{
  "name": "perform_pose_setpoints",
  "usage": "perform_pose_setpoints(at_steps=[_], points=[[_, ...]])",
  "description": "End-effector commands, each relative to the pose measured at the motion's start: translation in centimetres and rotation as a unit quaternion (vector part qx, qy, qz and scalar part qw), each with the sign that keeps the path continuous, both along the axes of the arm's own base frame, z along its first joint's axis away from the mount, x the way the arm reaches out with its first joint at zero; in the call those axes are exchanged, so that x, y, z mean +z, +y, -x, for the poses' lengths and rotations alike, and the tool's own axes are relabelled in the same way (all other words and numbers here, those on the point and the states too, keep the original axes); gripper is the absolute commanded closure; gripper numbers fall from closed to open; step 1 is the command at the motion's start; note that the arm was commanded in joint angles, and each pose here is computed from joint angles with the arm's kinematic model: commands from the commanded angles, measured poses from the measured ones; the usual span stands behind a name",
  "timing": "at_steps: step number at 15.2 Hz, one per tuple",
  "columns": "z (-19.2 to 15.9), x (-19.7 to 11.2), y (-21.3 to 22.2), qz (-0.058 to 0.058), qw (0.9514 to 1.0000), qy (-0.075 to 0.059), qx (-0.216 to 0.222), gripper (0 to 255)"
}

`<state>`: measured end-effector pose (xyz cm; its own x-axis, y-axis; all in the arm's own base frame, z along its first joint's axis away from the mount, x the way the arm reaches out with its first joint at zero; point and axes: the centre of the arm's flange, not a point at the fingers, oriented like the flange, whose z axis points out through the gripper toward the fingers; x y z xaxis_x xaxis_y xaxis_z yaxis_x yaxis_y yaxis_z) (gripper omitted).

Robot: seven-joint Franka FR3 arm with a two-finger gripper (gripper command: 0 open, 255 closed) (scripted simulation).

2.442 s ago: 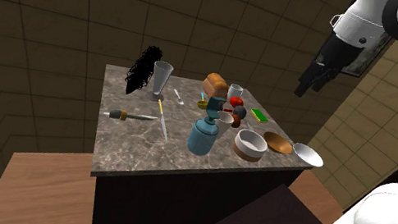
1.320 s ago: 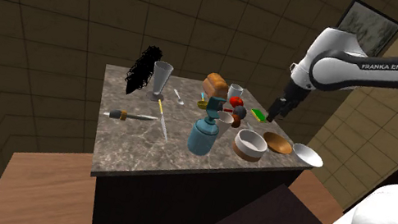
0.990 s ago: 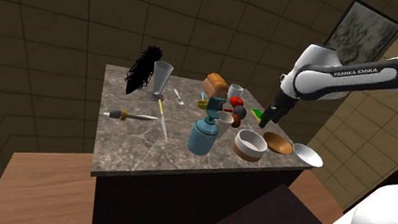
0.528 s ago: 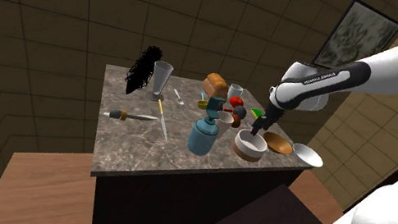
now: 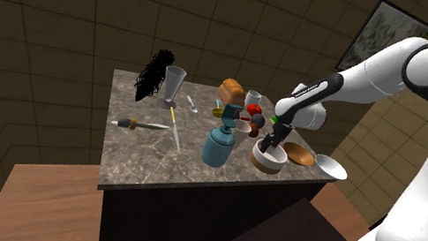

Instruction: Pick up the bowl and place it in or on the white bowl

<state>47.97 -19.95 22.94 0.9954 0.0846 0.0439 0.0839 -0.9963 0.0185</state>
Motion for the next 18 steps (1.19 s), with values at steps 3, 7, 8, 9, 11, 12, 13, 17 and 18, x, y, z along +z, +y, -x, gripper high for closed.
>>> perform_pose_setpoints(at_steps=[3, 7, 8, 9, 11, 12, 13, 17, 18], points=[[-1.0, -3.8, -1.4, -0.006, 1.0, 0.003, 0.003, 0], [-1.1, -5.9, -1.4, -0.006, 1.0, 0.003, 0.003, 0], [-1.1, -6.4, -1.4, -0.006, 1.0, 0.003, 0.003, 0], [-1.2, -7.0, -1.4, -0.006, 1.0, 0.003, 0.003, 0], [-1.2, -7.8, -1.4, -0.006, 1.0, 0.003, 0.003, 0], [-1.2, -7.8, -1.4, -0.006, 1.0, 0.003, 0.003, 0], [-1.2, -7.8, -1.4, -0.006, 1.0, 0.003, 0.003, 0], [-1.2, -7.8, -1.4, -0.006, 1.0, 0.003, 0.003, 0], [-1.2, -7.8, -1.4, -0.006, 1.0, 0.003, 0.003, 0]])
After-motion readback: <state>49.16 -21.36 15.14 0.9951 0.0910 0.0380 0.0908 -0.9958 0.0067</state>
